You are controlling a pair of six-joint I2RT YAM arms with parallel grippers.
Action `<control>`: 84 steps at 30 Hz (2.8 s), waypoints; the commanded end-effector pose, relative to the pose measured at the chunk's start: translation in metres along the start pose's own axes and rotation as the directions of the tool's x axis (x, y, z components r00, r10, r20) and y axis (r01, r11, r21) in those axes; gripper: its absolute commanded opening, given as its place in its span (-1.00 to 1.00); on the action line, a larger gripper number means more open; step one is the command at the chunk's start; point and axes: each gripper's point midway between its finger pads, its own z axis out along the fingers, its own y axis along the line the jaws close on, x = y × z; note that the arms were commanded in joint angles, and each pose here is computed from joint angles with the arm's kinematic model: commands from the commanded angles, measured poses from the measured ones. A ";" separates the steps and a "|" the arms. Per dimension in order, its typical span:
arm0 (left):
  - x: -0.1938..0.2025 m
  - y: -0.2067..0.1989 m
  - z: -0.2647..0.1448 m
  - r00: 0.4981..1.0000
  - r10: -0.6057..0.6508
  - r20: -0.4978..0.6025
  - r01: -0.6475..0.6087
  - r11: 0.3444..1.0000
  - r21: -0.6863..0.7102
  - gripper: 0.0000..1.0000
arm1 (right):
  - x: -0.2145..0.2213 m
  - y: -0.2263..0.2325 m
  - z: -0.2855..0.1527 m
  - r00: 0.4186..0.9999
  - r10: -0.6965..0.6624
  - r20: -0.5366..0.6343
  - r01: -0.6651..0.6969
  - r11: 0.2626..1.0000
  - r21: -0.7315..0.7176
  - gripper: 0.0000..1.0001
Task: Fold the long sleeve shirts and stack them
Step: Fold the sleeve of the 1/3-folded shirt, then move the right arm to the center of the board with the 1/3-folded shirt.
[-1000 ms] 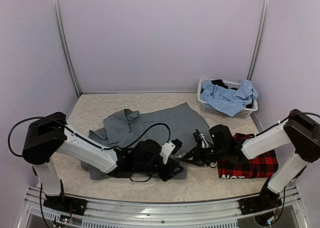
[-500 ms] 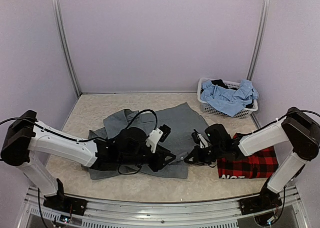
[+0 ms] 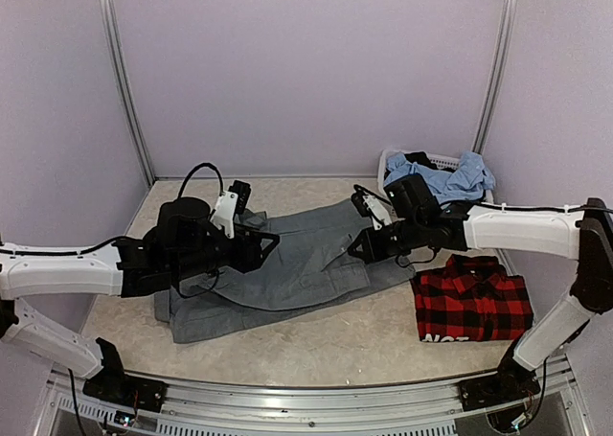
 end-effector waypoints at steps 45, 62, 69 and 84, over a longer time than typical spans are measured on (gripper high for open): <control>0.169 0.061 0.001 0.913 -0.089 -0.399 -0.022 0.964 -0.265 0.74 | 0.000 -0.180 0.020 0.978 0.067 -0.195 0.010 0.930 0.367 -0.41; 0.220 0.075 -0.011 0.837 -0.160 -0.523 -0.040 0.935 -0.351 0.77 | 0.064 -0.180 0.015 0.964 0.137 -0.226 -0.048 0.932 0.360 -0.02; 0.213 0.067 -0.012 0.829 -0.184 -0.528 0.016 0.952 -0.306 0.80 | 0.092 -0.167 0.013 0.953 0.163 -0.256 -0.072 0.941 0.332 -0.06; 0.081 0.095 -0.026 0.939 -0.284 -0.193 0.229 0.936 -0.267 0.98 | 0.166 -0.104 -0.009 0.917 0.216 -0.335 -0.091 0.932 0.351 -0.09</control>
